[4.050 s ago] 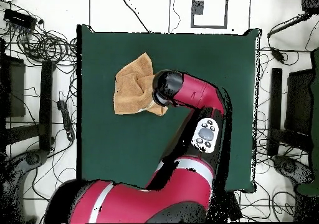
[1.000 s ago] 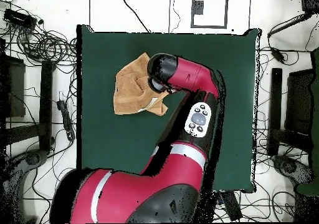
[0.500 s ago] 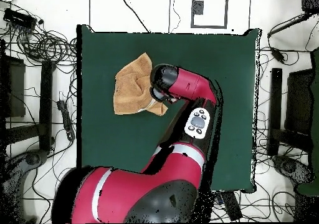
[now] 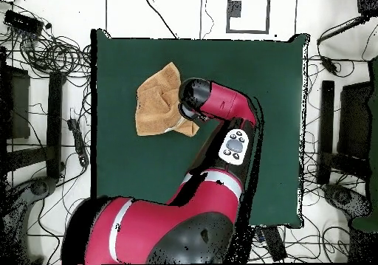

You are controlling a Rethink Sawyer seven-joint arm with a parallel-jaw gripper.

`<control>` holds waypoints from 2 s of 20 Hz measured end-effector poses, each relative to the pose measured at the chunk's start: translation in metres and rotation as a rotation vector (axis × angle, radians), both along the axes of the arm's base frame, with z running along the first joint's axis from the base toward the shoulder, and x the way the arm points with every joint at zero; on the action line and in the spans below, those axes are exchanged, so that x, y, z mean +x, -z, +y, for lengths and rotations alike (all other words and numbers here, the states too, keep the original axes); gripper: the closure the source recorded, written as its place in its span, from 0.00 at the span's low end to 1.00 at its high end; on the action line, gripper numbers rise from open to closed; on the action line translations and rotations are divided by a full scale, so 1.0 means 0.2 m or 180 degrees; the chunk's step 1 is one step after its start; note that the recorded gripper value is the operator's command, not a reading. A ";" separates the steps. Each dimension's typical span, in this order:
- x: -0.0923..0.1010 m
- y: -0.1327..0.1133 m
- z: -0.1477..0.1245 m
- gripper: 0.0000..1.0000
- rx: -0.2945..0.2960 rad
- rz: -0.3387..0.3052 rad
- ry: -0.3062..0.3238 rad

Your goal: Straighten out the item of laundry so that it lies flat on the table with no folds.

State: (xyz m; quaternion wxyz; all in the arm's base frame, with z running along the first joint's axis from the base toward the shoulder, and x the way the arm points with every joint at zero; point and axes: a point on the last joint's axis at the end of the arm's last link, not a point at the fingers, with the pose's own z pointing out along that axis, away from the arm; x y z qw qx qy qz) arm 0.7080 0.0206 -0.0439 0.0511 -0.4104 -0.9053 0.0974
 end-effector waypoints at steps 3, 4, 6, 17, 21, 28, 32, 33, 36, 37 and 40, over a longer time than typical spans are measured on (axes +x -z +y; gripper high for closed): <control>0.00 0.00 0.00 0.00 0.0001 0.0000 0.0002; 0.00 0.00 0.00 0.00 0.0001 0.0000 0.0002; 0.00 0.00 0.00 0.00 0.0001 -0.0002 0.0002; 0.04 -0.06 0.00 0.00 -0.0006 -0.0073 -0.0016; 0.08 -0.08 0.01 0.00 -0.0011 -0.0122 -0.0041; 0.13 -0.10 0.02 0.00 -0.0013 -0.0192 -0.0079; 0.12 -0.08 0.03 0.00 -0.0012 -0.0172 -0.0084; 0.12 -0.07 0.03 0.00 -0.0012 -0.0161 -0.0084; 0.09 -0.02 0.03 0.00 -0.0012 -0.0115 -0.0085; 0.09 -0.01 0.03 0.00 -0.0013 -0.0106 -0.0086; 0.08 -0.01 0.04 0.00 -0.0010 -0.0105 -0.0088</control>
